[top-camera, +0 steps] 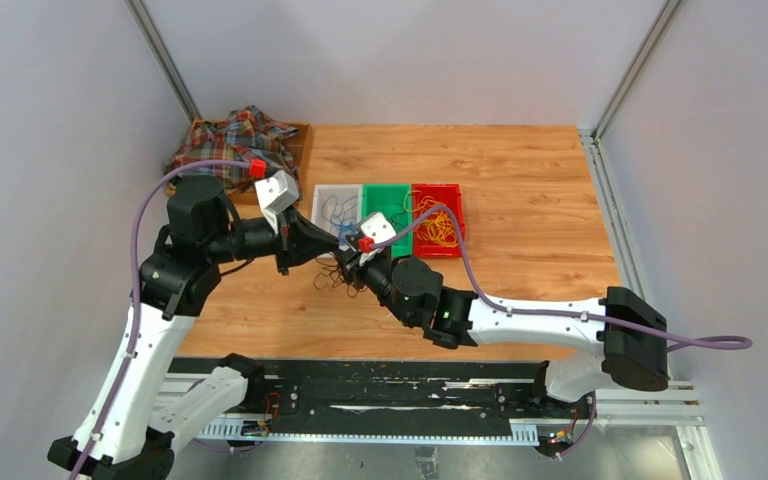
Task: Untangle the cables
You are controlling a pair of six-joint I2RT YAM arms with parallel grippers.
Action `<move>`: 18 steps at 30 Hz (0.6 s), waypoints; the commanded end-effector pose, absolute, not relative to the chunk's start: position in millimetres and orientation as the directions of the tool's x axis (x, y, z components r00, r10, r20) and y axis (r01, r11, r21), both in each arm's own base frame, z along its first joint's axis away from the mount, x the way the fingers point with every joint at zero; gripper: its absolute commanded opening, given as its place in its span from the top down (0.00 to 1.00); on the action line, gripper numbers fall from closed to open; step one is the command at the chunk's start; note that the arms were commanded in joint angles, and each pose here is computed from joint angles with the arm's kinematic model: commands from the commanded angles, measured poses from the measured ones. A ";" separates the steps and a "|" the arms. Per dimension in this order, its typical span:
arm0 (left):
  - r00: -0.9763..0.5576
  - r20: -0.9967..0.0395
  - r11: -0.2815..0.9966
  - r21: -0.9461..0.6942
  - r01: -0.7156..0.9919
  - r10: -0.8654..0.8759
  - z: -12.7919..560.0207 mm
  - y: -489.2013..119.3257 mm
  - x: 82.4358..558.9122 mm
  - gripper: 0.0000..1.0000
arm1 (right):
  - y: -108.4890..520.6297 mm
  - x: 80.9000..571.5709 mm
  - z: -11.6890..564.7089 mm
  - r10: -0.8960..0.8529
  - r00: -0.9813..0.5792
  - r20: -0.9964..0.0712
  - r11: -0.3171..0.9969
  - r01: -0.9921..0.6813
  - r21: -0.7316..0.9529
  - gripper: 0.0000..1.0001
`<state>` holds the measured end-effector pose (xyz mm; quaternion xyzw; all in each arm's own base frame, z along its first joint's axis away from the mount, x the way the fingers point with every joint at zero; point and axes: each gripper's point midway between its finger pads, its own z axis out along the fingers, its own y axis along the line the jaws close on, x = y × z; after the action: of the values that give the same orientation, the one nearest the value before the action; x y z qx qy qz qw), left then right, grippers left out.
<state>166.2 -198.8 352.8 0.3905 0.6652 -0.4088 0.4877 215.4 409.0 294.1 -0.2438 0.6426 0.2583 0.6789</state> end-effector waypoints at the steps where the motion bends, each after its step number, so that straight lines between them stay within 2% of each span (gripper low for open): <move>1: -0.139 -0.987 0.266 -0.111 0.958 0.087 395.7 -210.2 153.4 0.99 | 412.1 216.0 296.5 0.137 0.035 -0.990 0.719 -0.691 0.074 0.65; 11: -0.023 -0.999 0.348 -0.010 0.938 0.034 447.7 -207.2 171.6 1.00 | 386.8 213.8 240.2 0.077 -0.032 -0.997 0.745 -0.662 0.079 0.67; 14: 0.058 -0.998 0.417 0.061 0.907 0.019 465.6 -200.8 182.4 1.00 | 379.9 211.4 221.5 0.038 -0.050 -0.998 0.744 -0.665 0.062 0.52; 18: 0.115 -0.993 0.465 0.106 0.879 0.009 486.1 -196.3 190.5 1.00 | 366.0 211.6 200.1 -0.015 -0.087 -0.996 0.770 -0.636 0.044 0.49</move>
<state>183.1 -202.2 446.9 0.3978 0.6056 -0.3741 0.5789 206.1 383.3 206.5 -0.2590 0.6787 0.2601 0.6361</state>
